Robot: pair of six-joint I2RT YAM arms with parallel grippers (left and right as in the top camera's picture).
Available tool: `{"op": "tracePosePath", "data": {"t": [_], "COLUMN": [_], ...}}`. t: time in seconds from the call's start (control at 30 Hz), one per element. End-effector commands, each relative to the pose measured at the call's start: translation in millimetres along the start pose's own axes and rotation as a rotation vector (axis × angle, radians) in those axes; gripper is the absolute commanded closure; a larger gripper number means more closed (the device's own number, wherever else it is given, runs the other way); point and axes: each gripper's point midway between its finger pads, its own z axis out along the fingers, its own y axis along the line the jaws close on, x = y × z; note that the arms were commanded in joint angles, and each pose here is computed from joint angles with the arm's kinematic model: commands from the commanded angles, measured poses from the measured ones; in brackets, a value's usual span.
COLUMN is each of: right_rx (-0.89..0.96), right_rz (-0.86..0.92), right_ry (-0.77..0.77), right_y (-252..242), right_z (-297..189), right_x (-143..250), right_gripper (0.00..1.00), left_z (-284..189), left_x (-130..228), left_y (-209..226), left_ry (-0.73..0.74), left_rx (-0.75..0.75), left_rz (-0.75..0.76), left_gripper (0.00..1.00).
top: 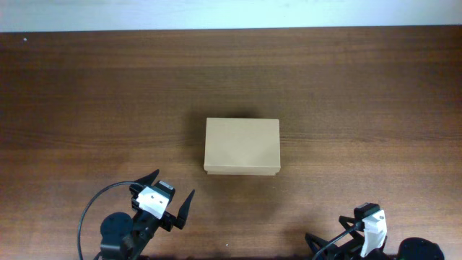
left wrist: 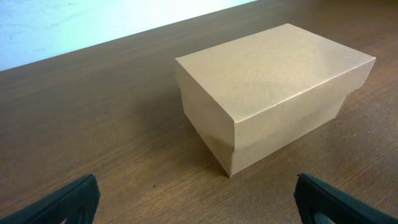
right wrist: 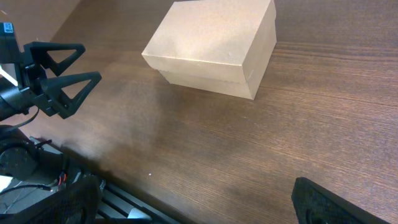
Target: Pack container
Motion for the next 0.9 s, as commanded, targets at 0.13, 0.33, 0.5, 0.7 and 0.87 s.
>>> {"op": "tracePosePath", "data": {"t": [0.13,0.33,0.5,0.7,0.87], "right_rx": [-0.011,0.053,0.005,-0.021,0.054], "right_rz": [-0.006,-0.019,-0.083,-0.471,-0.467], "right_ry": [-0.004,-0.012,-0.138,-0.272,-0.254], "right_y": [1.8,-9.2,-0.2,-6.4,-47.5], "right_z": [-0.6,-0.9,2.2,49.6,97.9], "right_x": [0.2,-1.0,-33.4,-57.8,-17.0], "right_gripper": [0.01,0.01,0.01,0.01,0.01], "left_z": [0.3,0.3,0.3,0.3,0.3], "left_x": [0.6,0.6,0.6,0.6,0.6], "left_y": [1.7,1.8,1.7,1.8,1.7], "left_ry": [-0.006,-0.006,-0.006,-0.006,-0.006], "left_rx": [-0.009,-0.010,-0.009,-0.010,-0.009], "left_rz": [-0.011,-0.011,-0.011,-0.011,-0.011], "left_gripper": [0.00,0.01,0.00,0.01,0.00]}}
